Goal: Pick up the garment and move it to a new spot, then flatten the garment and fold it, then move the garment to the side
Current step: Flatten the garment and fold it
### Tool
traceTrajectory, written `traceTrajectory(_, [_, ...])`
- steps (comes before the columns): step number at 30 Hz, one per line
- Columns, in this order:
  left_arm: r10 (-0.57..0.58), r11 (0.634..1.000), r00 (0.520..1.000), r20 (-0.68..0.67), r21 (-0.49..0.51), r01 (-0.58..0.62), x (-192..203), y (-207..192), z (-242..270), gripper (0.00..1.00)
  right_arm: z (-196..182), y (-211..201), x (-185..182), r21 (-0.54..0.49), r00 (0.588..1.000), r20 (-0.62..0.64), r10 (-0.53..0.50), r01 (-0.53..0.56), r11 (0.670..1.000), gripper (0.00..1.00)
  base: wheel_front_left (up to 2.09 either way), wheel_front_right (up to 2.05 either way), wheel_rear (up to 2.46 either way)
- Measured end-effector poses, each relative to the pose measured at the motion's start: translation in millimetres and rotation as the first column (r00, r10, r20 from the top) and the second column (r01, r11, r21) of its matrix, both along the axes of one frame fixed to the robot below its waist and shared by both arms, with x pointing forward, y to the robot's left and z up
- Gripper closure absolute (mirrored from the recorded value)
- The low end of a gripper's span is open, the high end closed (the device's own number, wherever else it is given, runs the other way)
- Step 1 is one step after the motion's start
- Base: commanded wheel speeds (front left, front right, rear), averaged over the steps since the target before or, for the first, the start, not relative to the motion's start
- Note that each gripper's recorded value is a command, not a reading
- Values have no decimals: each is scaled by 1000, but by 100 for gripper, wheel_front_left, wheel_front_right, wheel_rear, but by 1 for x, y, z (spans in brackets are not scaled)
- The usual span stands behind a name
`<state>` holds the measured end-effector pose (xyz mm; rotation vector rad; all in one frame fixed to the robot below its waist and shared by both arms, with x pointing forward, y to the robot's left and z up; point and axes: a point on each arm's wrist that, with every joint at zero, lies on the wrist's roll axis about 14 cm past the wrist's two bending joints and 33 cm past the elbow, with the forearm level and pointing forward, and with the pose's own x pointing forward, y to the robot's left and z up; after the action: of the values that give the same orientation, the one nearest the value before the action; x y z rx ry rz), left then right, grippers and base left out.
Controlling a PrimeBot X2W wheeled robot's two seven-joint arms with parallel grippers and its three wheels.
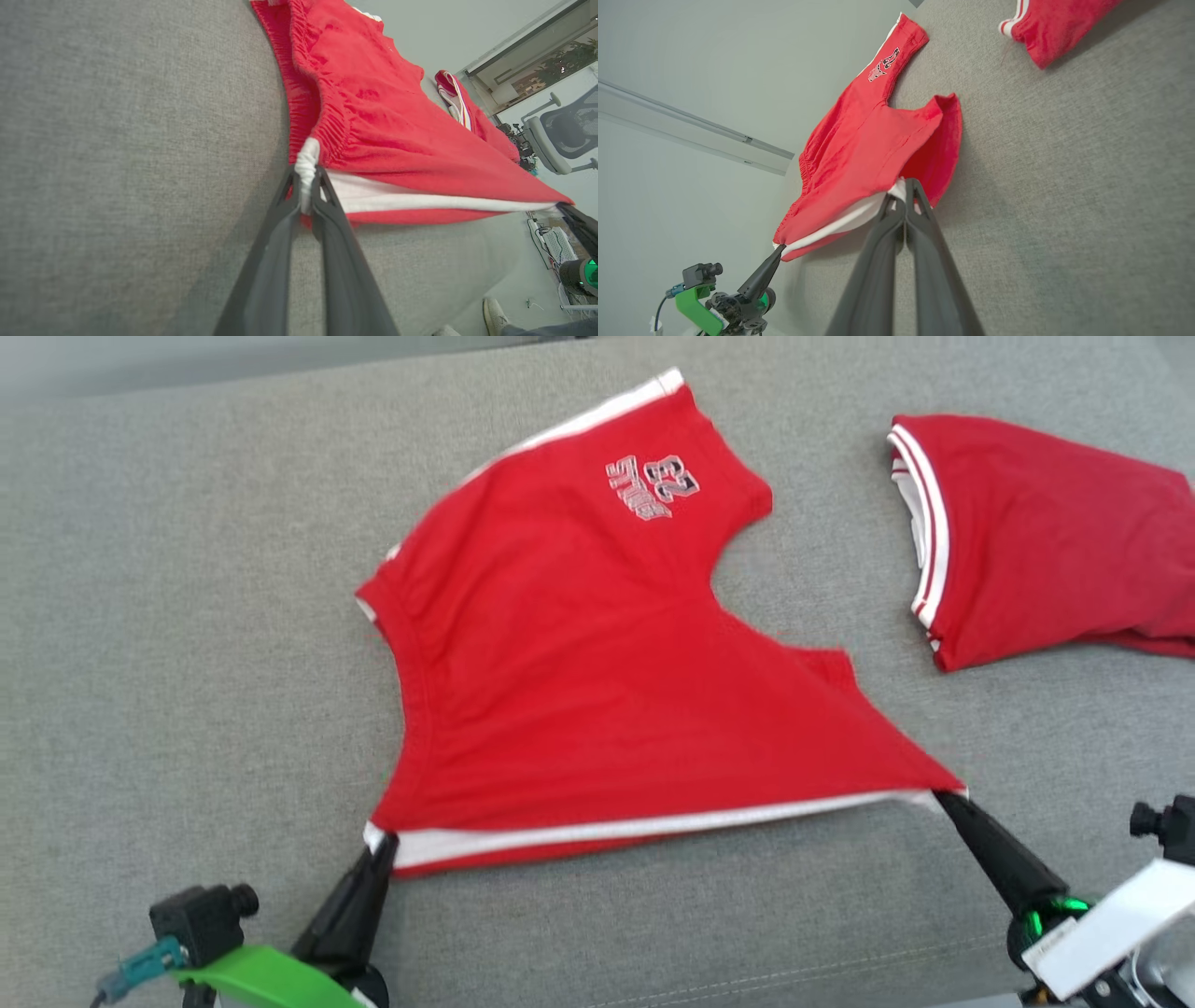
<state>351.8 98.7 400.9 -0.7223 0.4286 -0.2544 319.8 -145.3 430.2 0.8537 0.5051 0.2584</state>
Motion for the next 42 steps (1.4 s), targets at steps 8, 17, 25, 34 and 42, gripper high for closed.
traceTrajectory(8, [-73, 996, 997, -22, -45, 72, -29, -13, 12, 100, 32, -18, -7, -12, 998, 68, -14, 15, 1000, 100, 0, 0, 0])
traceTrajectory(17, [-191, 981, 976, 104, -11, 193, 10, -14, 56, 100, 60, -23, 39, -56, 987, 147, 69, -61, 997, 100, 0, 0, 0])
traceTrajectory(25, [-283, 959, 954, 102, 5, 284, 44, -20, 68, 100, 70, -19, 103, -90, 976, 160, 146, -133, 987, 100, 0, 0, 0])
traceTrajectory(34, [-272, 962, 955, 116, 15, 272, 103, -12, 79, 100, 66, -8, 190, -168, 966, 174, 191, -162, 972, 100, 0, 0, 0])
traceTrajectory(42, [-247, 969, 968, 47, 13, 247, 131, -5, 56, 100, 47, 14, 244, -189, 952, 182, 245, -210, 959, 100, 0, 0, 0])
